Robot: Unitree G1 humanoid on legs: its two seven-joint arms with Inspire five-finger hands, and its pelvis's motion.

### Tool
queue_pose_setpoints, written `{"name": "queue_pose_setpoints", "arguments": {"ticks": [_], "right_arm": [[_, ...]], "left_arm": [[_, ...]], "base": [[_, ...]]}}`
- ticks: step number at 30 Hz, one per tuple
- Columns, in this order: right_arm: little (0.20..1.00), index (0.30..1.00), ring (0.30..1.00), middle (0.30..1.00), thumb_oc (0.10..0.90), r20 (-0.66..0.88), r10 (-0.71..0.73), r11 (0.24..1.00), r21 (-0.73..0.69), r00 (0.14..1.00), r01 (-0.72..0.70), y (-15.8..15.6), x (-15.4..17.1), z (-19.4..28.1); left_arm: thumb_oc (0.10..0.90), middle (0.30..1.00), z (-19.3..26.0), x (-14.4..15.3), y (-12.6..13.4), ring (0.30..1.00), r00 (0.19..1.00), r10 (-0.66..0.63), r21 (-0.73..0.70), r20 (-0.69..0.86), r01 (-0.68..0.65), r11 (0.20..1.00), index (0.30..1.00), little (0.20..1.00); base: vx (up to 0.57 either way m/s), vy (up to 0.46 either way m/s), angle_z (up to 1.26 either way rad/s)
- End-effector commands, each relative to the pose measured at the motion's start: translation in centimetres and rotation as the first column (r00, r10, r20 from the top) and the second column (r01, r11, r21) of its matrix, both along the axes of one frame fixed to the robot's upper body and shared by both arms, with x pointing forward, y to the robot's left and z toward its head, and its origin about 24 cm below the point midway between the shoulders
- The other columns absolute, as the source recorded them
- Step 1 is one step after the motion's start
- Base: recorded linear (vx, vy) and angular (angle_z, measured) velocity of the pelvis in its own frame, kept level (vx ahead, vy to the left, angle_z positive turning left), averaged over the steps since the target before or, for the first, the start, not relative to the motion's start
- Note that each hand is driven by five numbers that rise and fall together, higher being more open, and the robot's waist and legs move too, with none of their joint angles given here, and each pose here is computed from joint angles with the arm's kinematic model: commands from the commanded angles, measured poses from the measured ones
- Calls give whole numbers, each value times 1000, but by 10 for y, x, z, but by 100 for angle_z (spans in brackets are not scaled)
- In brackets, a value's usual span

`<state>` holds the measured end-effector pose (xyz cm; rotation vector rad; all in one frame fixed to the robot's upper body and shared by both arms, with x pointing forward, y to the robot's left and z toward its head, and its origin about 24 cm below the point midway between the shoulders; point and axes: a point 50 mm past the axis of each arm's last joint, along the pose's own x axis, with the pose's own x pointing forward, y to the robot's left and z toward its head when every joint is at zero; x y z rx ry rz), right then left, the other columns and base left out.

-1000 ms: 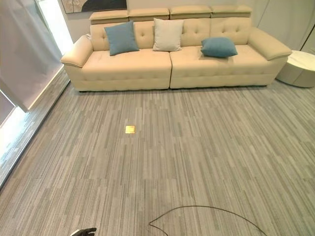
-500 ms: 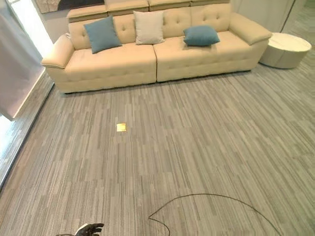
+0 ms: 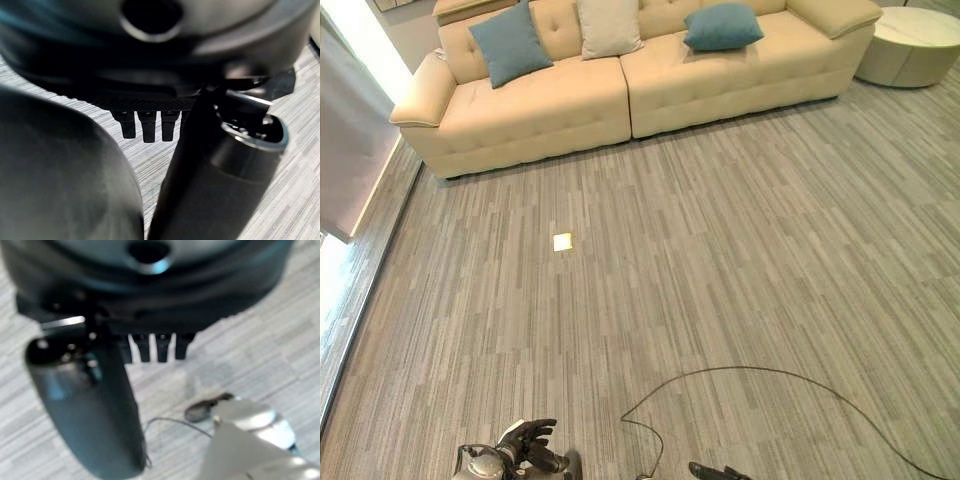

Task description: Pick up all the scattered cushions and arrange them neatly on the sofa.

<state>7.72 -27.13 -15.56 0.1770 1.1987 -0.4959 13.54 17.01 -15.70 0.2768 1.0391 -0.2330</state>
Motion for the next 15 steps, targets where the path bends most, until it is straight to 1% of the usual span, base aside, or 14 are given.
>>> {"name": "queue_pose_setpoints", "arguments": {"ticks": [1, 3, 4, 5, 7, 10, 11, 12, 13, 15], "right_arm": [[900, 900, 900, 900, 800, -50, -32, 999, -37, 998, 30, -14, -30, 1], [900, 900, 900, 900, 800, -61, -20, 999, -26, 998, 19, -9, -32, -1], [900, 900, 900, 900, 800, -62, -20, 999, -26, 998, 19, -9, -32, -1], [900, 900, 900, 900, 800, -76, -1, 1000, -14, 997, 0, -6, -34, -3], [900, 900, 900, 900, 800, -77, 13, 1000, -10, 997, -14, -4, -33, -3], [900, 900, 900, 900, 800, -29, 74, 997, 8, 997, -73, 4, -16, -3], [900, 900, 900, 900, 800, -29, 74, 997, 8, 997, -74, 4, -16, -3], [900, 900, 900, 900, 800, 25, 127, 992, -11, 992, -127, 5, 4, 0], [900, 900, 900, 900, 800, 25, 127, 992, -11, 992, -127, 5, 4, 0], [900, 900, 900, 900, 800, 82, 179, 984, -38, 980, -177, 7, 22, 5]], "left_arm": [[800, 900, -7, -18, 2, 900, 998, 25, 22, -61, -24, 999, 900, 900], [800, 900, -9, -27, 10, 900, 991, 103, 25, -82, -101, 995, 900, 900], [800, 900, -9, -28, 10, 900, 991, 103, 25, -83, -101, 995, 900, 900], [800, 900, -11, -36, 14, 900, 986, 126, 36, -107, -123, 992, 900, 900], [800, 900, -11, -37, 16, 900, 986, 127, 42, -112, -123, 992, 900, 900], [800, 900, -6, -23, 21, 900, 991, 118, 50, -56, -115, 992, 900, 900], [800, 900, -6, -23, 21, 900, 991, 118, 50, -56, -115, 992, 900, 900], [800, 900, 0, -6, 20, 900, 995, 96, 49, 8, -97, 994, 900, 900], [800, 900, 0, -5, 20, 900, 995, 96, 49, 8, -97, 994, 900, 900], [800, 900, 5, 8, 19, 900, 997, 56, 62, 54, -59, 996, 900, 900]], "base": [[301, 35, -37], [339, 65, -41], [374, 115, -82], [366, 118, -100], [363, 131, -96], [328, 139, -62], [293, 168, -47], [181, 118, -24], [345, 256, -36], [265, 234, -39]]}}
